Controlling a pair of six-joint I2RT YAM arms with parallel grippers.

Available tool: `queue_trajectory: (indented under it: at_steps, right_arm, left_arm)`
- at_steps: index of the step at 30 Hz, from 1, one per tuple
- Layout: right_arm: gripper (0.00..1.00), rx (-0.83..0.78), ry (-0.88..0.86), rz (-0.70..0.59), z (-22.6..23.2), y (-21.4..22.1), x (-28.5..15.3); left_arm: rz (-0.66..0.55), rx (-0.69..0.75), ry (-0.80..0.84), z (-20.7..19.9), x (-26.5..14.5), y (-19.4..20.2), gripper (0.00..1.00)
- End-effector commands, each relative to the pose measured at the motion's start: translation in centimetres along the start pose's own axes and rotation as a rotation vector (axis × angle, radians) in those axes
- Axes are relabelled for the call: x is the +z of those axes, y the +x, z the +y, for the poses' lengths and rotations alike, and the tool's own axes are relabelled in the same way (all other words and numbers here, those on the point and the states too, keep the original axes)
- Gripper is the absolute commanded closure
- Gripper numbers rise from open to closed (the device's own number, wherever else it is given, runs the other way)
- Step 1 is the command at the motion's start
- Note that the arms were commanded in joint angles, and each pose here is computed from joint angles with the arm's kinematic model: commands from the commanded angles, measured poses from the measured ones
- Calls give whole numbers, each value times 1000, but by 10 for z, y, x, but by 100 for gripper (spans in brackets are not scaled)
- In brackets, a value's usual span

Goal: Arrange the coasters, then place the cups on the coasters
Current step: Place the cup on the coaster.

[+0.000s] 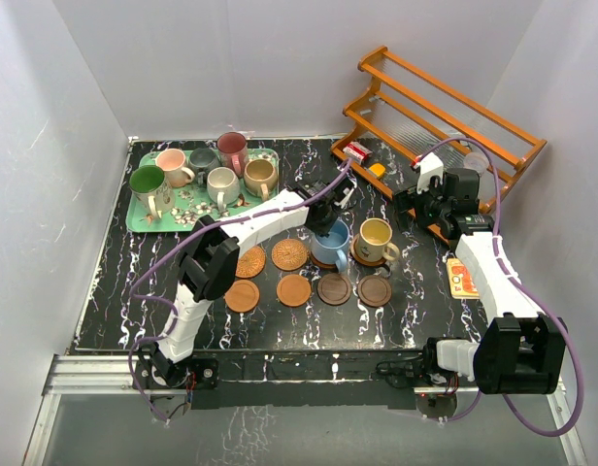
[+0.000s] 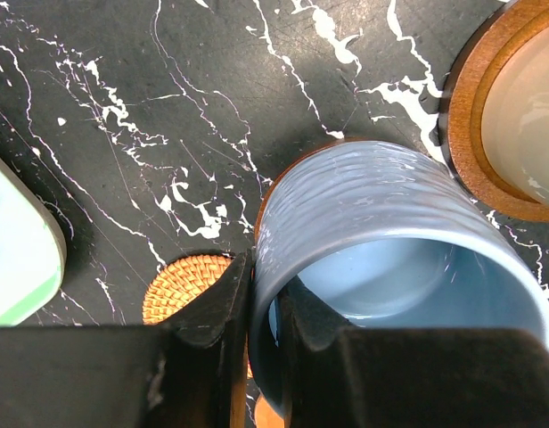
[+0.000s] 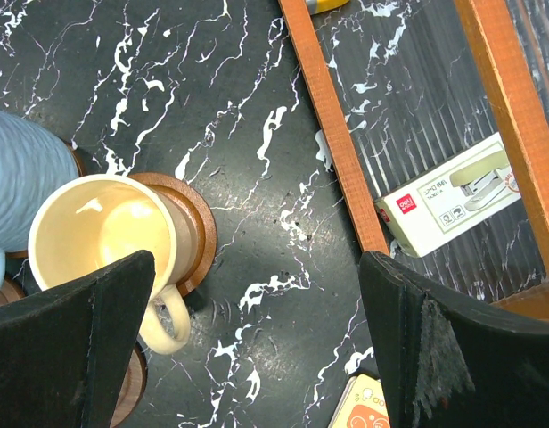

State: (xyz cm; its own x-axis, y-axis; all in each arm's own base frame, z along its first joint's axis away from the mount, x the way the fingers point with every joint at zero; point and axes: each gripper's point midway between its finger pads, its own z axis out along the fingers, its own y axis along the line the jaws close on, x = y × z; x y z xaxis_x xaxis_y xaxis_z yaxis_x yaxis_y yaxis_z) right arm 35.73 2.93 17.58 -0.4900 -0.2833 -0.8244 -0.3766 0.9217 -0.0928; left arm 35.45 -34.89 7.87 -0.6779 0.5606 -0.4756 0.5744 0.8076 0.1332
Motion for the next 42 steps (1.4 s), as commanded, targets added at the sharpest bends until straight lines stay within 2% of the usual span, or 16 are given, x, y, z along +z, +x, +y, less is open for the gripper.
queue_trajectory:
  at_steps: [1, 13, 15, 20, 30, 36, 42]
  right_arm:
    - [2, -12, 7, -34, -4, -7, 1]
    - [2, -13, 6, -32, -4, -7, 1]
    - [2, -14, 7, -34, -4, -7, 1]
    - [2, -14, 7, -35, -4, -8, 1]
    - [2, -15, 9, -31, -4, -6, 1]
    - [2, -15, 10, -28, -4, -6, 2]
    - [2, -15, 9, -26, -4, -5, 2]
  left_arm:
    - [-85, -36, 26, -4, -25, -21, 100]
    - [-61, -32, 17, -2, -19, -10, 100]
    - [-59, -30, 17, -2, -19, -9, 98]
    - [-55, -23, 25, -3, -19, -8, 90]
    - [-65, -11, 29, -2, -24, -9, 69]
    - [-82, -7, 31, -1, -31, -14, 55]
    - [-115, 4, 34, 2, -46, -21, 46]
